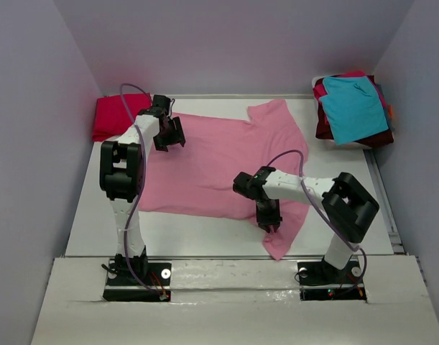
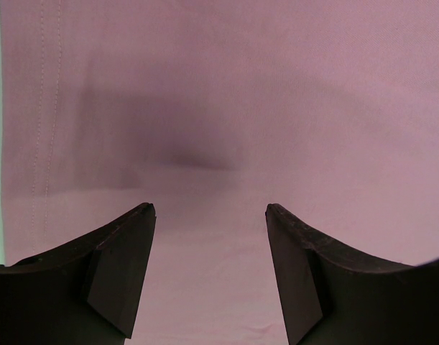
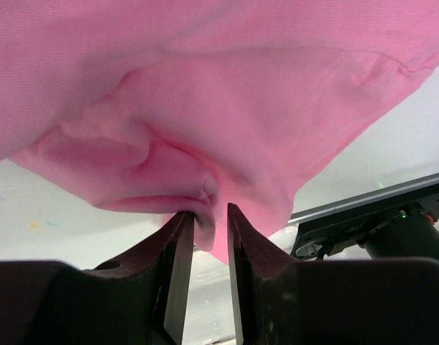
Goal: Fold and stack the t-shirts
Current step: Flatten the tshirt out
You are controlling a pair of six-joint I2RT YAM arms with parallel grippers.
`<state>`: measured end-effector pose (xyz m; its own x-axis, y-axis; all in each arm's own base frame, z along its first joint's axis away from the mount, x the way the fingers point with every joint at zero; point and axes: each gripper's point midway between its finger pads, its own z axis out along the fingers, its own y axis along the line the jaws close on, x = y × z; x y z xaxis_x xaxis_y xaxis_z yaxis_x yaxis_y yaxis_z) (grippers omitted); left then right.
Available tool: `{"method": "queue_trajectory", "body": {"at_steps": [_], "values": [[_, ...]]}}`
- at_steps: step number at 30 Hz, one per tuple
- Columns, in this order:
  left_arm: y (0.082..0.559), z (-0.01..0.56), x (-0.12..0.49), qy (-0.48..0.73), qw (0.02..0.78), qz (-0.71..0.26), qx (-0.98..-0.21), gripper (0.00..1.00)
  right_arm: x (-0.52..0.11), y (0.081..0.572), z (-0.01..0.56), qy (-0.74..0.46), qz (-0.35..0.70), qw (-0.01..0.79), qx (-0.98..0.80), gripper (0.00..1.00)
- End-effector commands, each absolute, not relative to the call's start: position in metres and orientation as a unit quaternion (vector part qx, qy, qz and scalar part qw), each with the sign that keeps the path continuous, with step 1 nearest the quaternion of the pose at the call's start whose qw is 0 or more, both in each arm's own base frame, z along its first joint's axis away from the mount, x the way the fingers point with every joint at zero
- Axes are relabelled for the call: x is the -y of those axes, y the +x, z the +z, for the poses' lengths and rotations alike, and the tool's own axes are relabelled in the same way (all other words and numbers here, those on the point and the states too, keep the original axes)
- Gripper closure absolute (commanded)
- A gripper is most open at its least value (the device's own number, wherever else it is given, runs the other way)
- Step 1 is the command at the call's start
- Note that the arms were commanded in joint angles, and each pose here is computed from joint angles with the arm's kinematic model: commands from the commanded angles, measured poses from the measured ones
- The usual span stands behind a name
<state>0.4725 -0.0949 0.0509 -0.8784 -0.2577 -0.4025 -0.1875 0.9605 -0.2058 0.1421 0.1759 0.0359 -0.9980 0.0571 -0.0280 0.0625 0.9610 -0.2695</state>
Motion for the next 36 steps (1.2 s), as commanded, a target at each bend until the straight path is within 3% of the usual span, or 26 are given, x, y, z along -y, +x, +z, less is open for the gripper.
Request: {"method": "queue_trajectory", "body": {"at_steps": [1, 18, 28, 36], "values": [[0.47, 0.051, 0.097, -0.105, 0.216, -0.086, -0.967, 0.26, -0.161, 0.144, 0.053, 0.056, -0.142, 0.035, -0.988, 0.68], [0.467, 0.05, 0.097, -0.103, 0.212, -0.086, -0.968, 0.26, -0.137, 0.097, 0.029, 0.099, -0.132, -0.029, -0.986, 0.68], [0.466, 0.048, 0.099, -0.102, 0.208, -0.09, -0.969, 0.26, -0.159, 0.137, 0.071, 0.05, -0.115, 0.03, -0.992, 0.69], [0.46, 0.058, 0.102, -0.099, 0.208, -0.091, -0.969, 0.26, -0.171, 0.115, 0.067, 0.025, -0.09, -0.006, -0.996, 0.69]]}}
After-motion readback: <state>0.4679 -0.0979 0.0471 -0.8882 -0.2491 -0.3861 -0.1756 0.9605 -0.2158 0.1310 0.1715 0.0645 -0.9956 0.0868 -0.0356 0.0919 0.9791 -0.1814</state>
